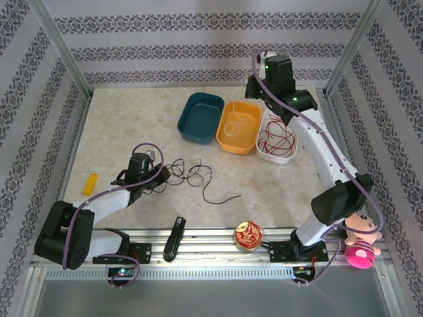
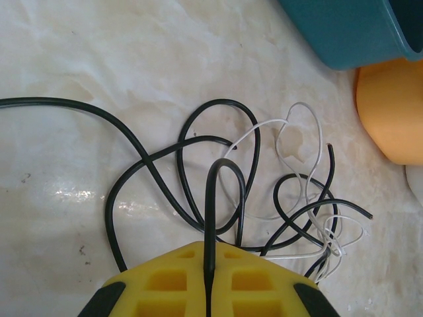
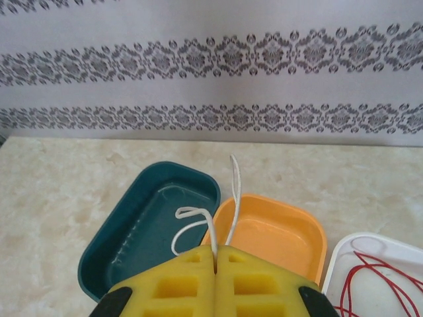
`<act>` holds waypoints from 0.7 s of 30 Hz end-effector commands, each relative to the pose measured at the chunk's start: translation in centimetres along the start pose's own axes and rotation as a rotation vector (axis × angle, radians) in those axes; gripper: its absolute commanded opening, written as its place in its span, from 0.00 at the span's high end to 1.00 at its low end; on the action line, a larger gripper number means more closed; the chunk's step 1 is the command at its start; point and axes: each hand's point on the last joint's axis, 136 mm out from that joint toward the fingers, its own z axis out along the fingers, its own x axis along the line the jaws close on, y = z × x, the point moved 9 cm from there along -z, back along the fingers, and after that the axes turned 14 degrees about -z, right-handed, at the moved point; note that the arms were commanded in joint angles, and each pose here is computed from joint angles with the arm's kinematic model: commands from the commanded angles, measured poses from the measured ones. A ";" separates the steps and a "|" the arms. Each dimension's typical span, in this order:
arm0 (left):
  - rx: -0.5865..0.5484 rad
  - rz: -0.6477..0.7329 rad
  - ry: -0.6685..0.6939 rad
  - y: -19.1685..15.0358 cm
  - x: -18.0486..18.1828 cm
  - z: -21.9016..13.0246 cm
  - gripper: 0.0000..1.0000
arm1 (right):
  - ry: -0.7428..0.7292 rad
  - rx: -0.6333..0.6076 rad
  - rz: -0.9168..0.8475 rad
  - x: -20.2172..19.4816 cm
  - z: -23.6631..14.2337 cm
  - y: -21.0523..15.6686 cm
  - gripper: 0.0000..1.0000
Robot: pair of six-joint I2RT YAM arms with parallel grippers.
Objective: Untangle the cables
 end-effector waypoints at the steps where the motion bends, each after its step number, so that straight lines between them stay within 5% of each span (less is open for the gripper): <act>1: -0.024 0.006 -0.014 0.3 0.0 -0.4 1.00 | -0.024 0.010 0.008 -0.6 1.0 -0.4 1.00; 21: -0.041 0.005 -0.004 0.3 0.0 -0.8 1.00 | -0.010 0.343 0.066 -0.5 9.8 -8.3 0.92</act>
